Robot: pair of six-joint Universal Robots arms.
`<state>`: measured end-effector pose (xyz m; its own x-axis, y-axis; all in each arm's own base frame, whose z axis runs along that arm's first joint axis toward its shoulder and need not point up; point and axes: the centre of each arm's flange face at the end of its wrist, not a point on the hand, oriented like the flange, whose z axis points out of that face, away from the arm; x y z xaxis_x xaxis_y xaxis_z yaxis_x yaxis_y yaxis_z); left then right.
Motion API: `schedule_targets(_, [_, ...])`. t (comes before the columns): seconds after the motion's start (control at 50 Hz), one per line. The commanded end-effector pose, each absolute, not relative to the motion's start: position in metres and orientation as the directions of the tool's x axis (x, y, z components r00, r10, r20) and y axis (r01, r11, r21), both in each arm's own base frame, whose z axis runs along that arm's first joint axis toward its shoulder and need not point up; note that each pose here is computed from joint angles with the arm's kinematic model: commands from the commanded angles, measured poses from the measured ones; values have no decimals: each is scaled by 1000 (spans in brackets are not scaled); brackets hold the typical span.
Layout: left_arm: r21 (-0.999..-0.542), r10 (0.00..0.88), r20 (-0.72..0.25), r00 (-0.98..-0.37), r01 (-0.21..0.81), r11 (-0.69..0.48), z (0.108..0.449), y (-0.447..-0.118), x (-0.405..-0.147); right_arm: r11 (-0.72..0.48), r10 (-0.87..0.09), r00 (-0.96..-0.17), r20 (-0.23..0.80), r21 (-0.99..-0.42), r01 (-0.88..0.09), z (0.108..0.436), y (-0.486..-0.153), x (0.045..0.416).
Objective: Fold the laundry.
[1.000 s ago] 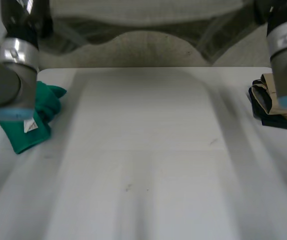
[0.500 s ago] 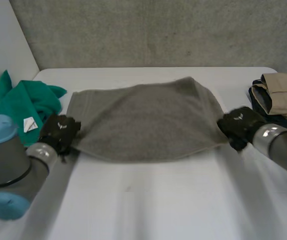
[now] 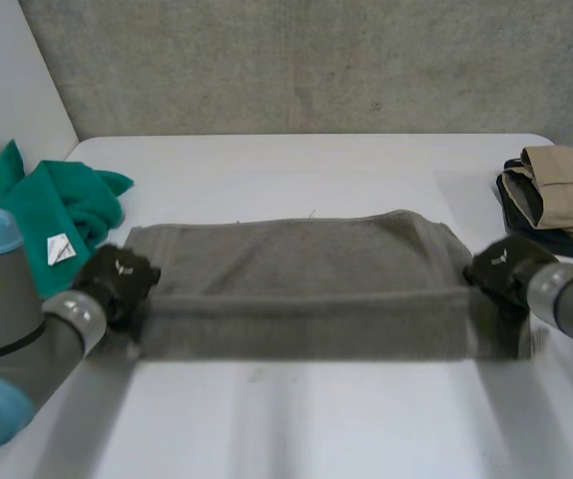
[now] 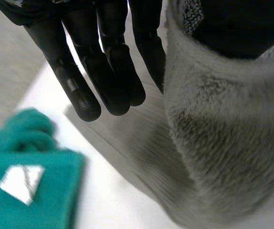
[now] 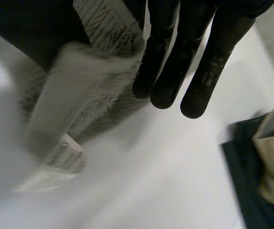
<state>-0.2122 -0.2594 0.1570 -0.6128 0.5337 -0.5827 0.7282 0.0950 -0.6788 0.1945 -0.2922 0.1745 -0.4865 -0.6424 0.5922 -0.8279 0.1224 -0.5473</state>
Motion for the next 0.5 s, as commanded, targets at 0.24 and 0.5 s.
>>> schedule_targets(0.24, [-655, -35, -461, -887, 366, -661, 354, -406, -262, -657, 222, -787, 575, -509, -557, 383, -409, 242])
schedule_targets(0.5, [-739, 36, -387, -921, 286, -610, 335, -403, -236, -617, 149, -783, 603, -562, -550, 356, -403, 244])
